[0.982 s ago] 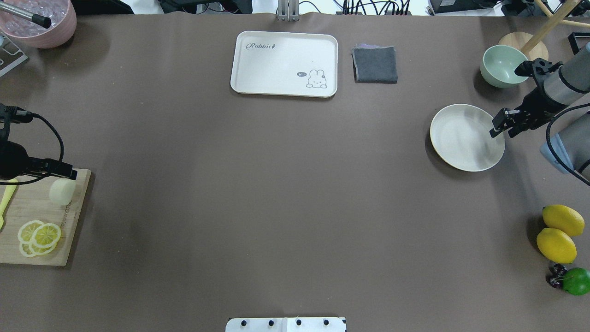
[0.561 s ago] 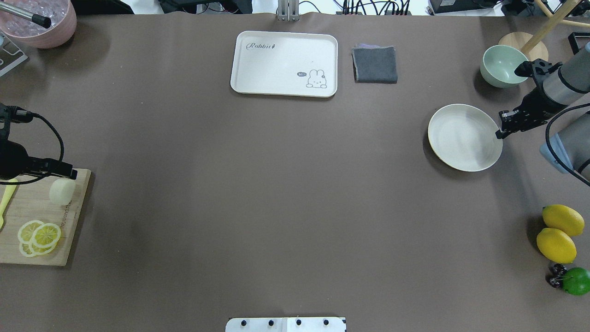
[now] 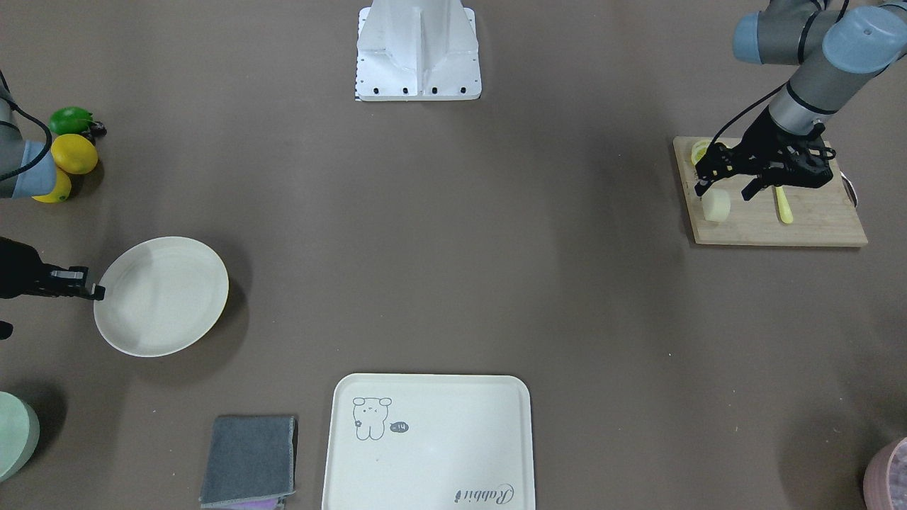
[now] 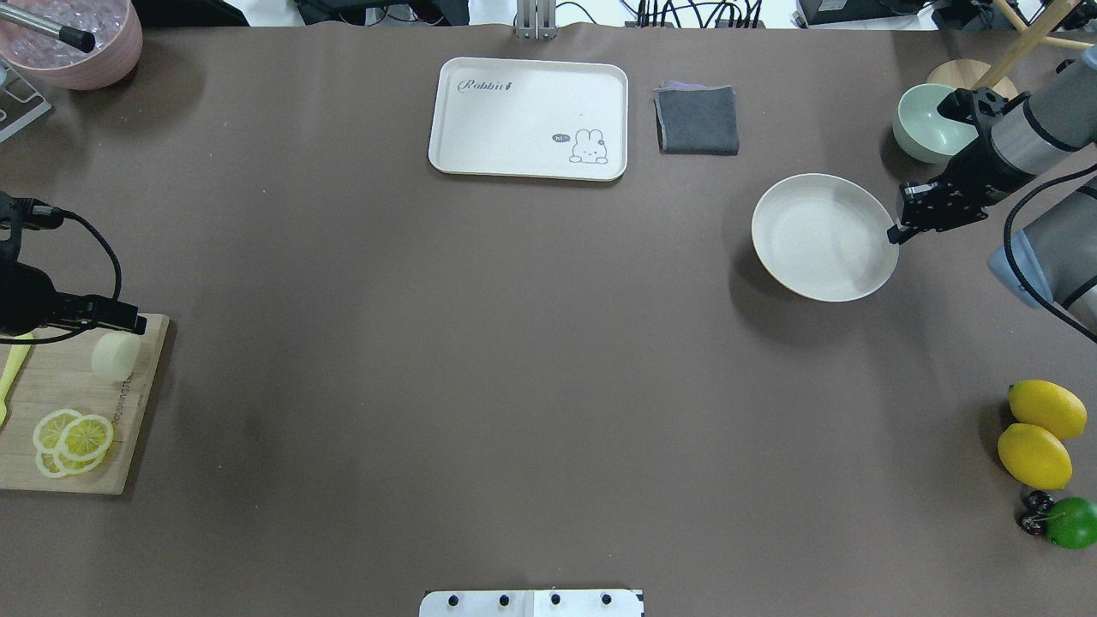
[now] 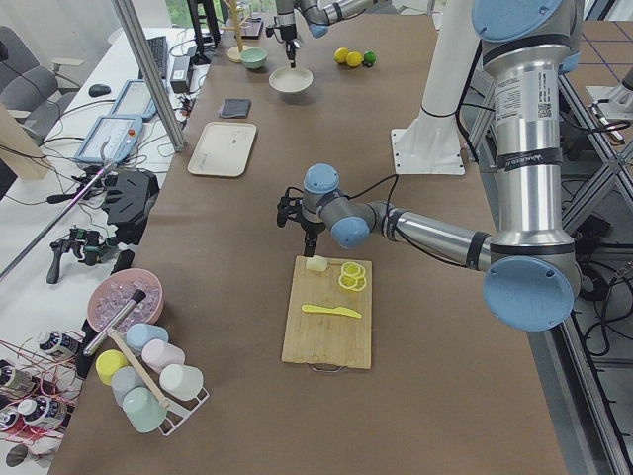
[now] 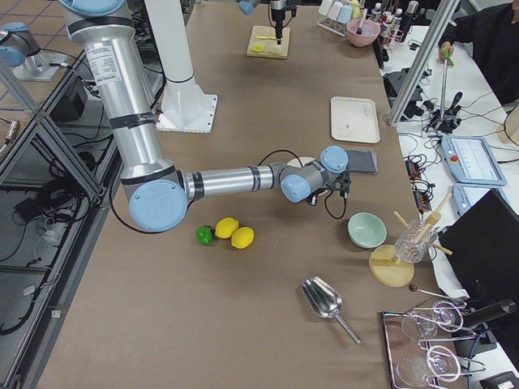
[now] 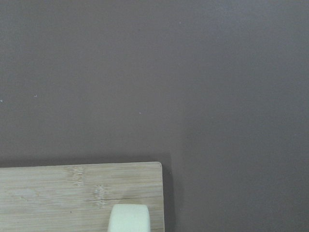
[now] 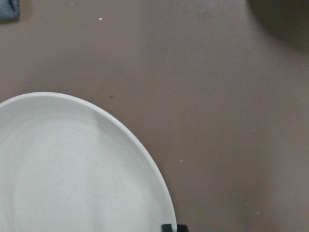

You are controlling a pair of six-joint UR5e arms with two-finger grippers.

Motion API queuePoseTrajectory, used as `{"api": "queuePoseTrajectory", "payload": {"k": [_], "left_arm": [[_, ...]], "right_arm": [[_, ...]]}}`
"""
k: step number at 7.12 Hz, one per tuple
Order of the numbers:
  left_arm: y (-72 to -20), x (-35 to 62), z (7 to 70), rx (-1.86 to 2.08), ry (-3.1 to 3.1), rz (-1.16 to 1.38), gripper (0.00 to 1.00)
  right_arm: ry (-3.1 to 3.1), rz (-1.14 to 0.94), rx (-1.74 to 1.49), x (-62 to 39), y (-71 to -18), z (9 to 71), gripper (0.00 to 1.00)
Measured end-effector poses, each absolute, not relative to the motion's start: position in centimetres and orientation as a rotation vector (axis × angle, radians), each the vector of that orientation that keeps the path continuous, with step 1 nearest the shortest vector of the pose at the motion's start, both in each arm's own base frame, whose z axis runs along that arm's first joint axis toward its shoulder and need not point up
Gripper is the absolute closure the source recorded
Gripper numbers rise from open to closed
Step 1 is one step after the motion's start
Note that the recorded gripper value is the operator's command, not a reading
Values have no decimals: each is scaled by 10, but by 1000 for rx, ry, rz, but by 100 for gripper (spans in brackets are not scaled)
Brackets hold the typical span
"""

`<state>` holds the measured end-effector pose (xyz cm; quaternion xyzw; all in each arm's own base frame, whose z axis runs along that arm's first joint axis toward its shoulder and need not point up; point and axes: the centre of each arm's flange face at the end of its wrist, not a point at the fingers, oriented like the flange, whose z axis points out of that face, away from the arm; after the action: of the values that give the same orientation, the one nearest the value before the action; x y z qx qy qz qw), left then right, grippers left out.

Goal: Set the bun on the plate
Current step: 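Grip the white plate rim with the right gripper and drag it toward the table centre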

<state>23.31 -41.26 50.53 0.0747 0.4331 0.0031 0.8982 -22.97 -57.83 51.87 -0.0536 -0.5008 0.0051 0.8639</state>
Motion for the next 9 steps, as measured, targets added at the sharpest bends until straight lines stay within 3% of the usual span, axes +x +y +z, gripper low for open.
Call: {"api": "queuePoseTrajectory", "payload": {"k": [4,6,9], "left_arm": [[-397,251,523,137,854,28,7],[-394,253,531,131,839,32,7],[-388,255,546,132,798,29,17]], "right_arm": [[-1157,24,-219,-335,-521,370,100],[-1127,34,-201,-409,-490,331,100],[-1102,51,-170,-478,-450,302,100]]}}
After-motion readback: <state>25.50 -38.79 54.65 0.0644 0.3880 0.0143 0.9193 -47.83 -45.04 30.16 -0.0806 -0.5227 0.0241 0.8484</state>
